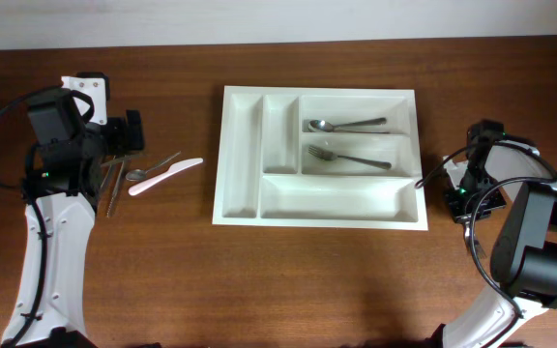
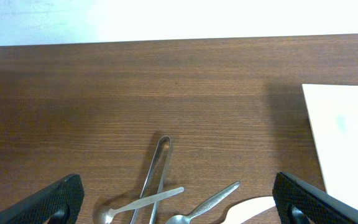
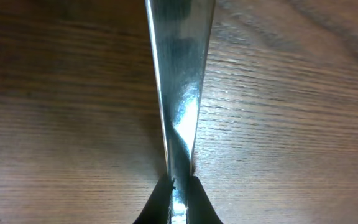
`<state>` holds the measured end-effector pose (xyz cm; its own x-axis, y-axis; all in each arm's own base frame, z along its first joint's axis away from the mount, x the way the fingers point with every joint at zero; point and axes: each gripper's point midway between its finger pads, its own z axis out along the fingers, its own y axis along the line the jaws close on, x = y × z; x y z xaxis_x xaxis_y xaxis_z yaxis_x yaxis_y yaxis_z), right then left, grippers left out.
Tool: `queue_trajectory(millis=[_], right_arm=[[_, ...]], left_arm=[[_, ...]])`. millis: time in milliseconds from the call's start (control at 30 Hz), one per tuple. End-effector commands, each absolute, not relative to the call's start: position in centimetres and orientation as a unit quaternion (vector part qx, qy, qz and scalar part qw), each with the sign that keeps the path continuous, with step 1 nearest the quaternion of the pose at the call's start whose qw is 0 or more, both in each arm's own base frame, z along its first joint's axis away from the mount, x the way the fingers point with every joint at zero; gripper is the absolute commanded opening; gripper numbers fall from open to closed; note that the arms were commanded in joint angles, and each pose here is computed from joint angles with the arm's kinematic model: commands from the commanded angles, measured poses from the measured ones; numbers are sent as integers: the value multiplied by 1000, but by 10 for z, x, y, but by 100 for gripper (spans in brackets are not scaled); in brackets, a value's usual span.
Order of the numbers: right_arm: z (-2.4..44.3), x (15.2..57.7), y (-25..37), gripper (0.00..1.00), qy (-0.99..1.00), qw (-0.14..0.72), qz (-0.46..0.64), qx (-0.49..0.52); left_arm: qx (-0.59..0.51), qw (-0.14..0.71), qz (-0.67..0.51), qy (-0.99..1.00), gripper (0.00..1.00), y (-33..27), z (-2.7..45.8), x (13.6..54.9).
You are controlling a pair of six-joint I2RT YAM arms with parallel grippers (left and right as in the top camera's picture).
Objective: Pack container
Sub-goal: 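Grasp the remaining metal fork with the right gripper, then carry the fork into the middle-right compartment and release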
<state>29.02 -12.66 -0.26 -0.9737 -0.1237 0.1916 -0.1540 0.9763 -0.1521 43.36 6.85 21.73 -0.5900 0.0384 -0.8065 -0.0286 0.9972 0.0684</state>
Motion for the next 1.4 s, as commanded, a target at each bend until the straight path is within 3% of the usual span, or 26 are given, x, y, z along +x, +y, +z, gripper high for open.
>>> queue_trajectory(millis=[0,267,467,600,767,967,1233,1333,1367], right_arm=[[8,313,-133,4,-994,49,95,19],[135,391,-122,4,-986,-104,126,17],[195,431,-26,4,-962,-192,49,190],[190,423,57,4,-895,-195,-15,401],[161,382,119,4,-765,-135,-43,629],[116,379,132,4,-691,-98,-55,714],[62,395,118,5,-710,-63,-69,698],[58,402,118,28,-723,-68,-60,685],[59,407,118,96,-734,-75,-56,672]], left_arm=[[-1,458,39,888,99,71,223,437],[-1,458,39,888,99,71,223,437],[-1,458,39,888,99,71,223,437],[-1,458,39,888,99,71,223,437],[-1,458,39,888,99,71,223,437],[-1,458,39,888,99,71,223,437],[-1,458,39,888,99,71,223,437],[-1,458,39,888,99,71,223,437],[-1,458,39,888,99,71,223,437]])
